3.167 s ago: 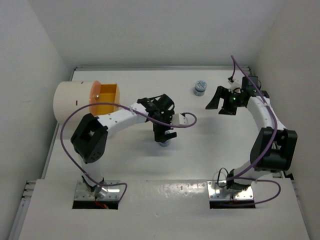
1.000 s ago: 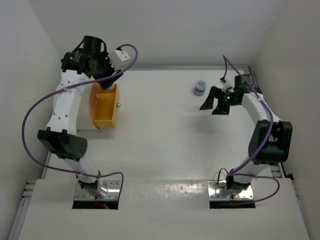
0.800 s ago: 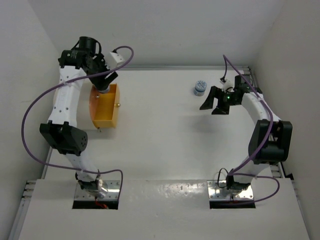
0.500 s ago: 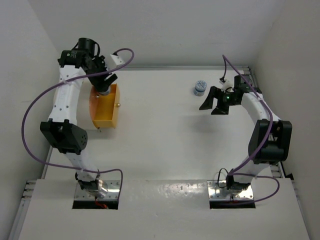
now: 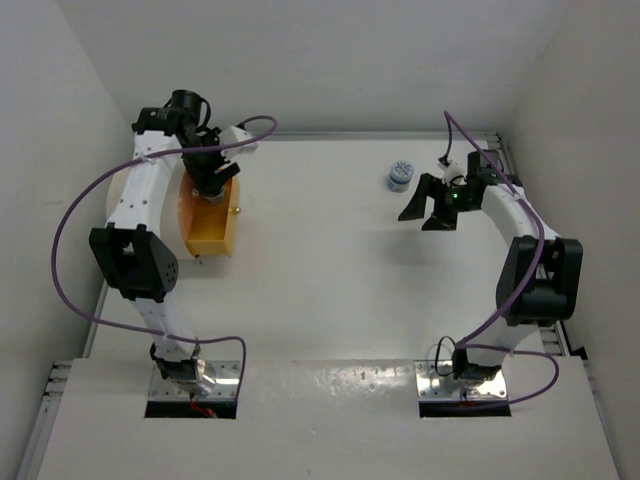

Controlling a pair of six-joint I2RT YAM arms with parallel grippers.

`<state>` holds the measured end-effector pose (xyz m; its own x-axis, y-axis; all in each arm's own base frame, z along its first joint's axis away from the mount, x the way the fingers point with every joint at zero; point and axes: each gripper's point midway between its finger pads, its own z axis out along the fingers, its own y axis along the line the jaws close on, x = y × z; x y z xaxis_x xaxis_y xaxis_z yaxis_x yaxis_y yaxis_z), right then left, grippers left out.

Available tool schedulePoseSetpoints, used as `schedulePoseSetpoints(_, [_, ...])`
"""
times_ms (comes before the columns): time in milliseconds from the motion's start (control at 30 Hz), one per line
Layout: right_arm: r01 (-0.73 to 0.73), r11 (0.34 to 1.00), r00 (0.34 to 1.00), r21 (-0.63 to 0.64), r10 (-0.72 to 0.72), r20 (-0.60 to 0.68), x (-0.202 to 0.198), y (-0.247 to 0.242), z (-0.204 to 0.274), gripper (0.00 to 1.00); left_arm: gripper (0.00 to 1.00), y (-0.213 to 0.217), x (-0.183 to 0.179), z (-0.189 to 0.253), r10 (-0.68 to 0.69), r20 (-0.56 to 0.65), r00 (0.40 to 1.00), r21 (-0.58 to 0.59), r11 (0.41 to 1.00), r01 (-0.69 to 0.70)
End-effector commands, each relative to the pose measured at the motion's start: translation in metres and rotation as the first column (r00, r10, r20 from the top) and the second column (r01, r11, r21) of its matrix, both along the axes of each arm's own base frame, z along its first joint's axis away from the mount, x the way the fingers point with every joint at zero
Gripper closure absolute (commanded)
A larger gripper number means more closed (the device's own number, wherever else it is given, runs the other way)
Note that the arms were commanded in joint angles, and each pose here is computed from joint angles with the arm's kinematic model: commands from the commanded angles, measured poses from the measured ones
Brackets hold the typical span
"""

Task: Sort the stationery into containers
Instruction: Place the stationery in the drawer.

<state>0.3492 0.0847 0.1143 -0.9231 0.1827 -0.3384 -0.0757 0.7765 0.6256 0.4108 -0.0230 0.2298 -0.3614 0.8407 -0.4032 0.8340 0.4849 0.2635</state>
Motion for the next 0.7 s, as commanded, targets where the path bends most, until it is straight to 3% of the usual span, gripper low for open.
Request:
schedulePoseSetpoints(0, [-0.022, 1.000, 0.998, 0.016, 0.021, 0.060, 0.011, 0.005, 0.013, 0.13, 1.00, -0.003, 0.012, 0.002, -0.065, 0.042, 0.997, 0.005, 0.998, 0.065])
schedulePoseSetpoints(433, [-0.032, 0.999, 0.998, 0.014, 0.031, 0.051, 0.010, 0.006, 0.010, 0.13, 0.99, 0.001, 0.018, -0.024, -0.110, -0.013, 0.994, -0.001, 0.994, 0.110])
schedulePoseSetpoints(667, [-0.036, 0.999, 0.998, 0.004, 0.036, 0.057, 0.013, 0.008, 0.011, 0.13, 0.85, 0.005, 0.020, -0.030, -0.098, -0.026, 0.995, 0.014, 0.995, 0.099])
